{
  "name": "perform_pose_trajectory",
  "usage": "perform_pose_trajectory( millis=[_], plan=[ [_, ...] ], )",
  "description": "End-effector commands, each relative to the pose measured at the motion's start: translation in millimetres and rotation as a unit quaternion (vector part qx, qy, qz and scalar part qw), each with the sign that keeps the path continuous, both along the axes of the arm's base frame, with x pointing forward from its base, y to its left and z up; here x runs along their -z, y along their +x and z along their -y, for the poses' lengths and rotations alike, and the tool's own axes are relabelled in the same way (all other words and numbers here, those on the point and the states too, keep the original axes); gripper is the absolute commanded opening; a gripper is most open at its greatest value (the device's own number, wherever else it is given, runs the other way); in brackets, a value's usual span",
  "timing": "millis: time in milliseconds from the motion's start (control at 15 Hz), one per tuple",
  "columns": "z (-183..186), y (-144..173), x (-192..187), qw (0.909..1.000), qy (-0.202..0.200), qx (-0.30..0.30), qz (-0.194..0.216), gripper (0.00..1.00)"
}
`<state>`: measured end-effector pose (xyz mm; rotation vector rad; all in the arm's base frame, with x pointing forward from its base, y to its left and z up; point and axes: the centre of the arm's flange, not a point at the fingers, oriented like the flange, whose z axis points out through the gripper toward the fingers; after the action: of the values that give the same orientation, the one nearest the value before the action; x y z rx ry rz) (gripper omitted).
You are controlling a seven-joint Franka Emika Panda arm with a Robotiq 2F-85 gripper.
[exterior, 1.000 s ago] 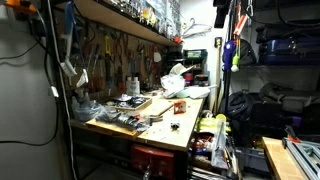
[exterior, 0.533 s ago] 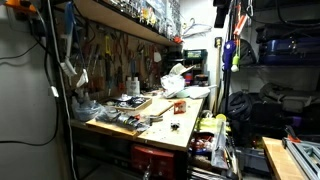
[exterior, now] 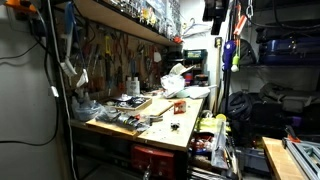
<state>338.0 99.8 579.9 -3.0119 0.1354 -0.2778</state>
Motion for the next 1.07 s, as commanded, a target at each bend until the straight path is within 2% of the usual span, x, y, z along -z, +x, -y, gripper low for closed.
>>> perform_pose_trajectory(
  millis=[0,267,533,733,1000],
  plan=[
    [47,31,30,0.9949,-0.037,0.093,-0.007,1.0],
    [98,59,71,0.9782,-0.071,0.195,0.002,1.0],
    [125,89,109,0.9515,-0.109,0.285,0.037,1.0],
    [142,106,139,0.9252,-0.13,0.351,0.061,1.0],
    [161,120,179,0.8814,-0.165,0.441,0.033,1.0]
  ],
)
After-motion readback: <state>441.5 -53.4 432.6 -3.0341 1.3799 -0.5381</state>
